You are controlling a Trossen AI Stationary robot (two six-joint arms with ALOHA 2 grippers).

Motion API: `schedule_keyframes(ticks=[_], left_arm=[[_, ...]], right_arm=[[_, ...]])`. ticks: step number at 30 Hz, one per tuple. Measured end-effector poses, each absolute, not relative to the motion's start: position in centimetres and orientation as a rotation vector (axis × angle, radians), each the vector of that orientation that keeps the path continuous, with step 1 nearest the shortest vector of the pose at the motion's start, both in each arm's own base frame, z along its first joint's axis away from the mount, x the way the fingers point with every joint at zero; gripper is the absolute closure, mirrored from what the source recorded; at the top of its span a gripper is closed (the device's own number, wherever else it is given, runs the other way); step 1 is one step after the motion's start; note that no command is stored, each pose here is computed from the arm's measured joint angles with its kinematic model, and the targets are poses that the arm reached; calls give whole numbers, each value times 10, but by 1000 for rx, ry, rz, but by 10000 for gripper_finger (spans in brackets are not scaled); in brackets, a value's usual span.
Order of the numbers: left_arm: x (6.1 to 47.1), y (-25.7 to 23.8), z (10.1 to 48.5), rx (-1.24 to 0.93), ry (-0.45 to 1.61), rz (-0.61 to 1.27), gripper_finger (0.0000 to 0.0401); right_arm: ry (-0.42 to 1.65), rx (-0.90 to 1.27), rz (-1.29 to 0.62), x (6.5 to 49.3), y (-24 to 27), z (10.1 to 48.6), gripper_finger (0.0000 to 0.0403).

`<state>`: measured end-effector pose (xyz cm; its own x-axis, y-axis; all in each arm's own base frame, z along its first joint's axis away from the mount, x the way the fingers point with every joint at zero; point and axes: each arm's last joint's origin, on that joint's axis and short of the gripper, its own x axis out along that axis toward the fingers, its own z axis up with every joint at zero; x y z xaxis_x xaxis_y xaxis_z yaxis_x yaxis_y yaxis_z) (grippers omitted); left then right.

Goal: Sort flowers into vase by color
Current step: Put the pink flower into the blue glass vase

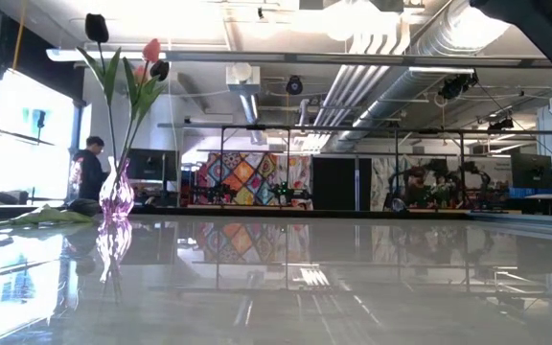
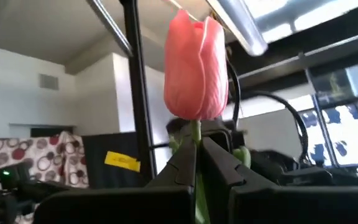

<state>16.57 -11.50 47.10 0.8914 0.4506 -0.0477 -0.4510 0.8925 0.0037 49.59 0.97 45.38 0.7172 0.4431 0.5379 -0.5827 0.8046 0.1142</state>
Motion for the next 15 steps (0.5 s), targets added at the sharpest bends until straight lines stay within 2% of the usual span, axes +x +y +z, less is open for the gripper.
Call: schedule_keyframes(ticks=[2,10,15], left_arm=[[164,-118,468,-17,63,422,396],[155,-126,445,-69,219,278,399],[139,-131,436,-66,269,248,400]], right_arm=[[-479,280,574,498,16,451,403],[-291,217,634,504,42,434,397],[-276,189,599,507,47,430,335]])
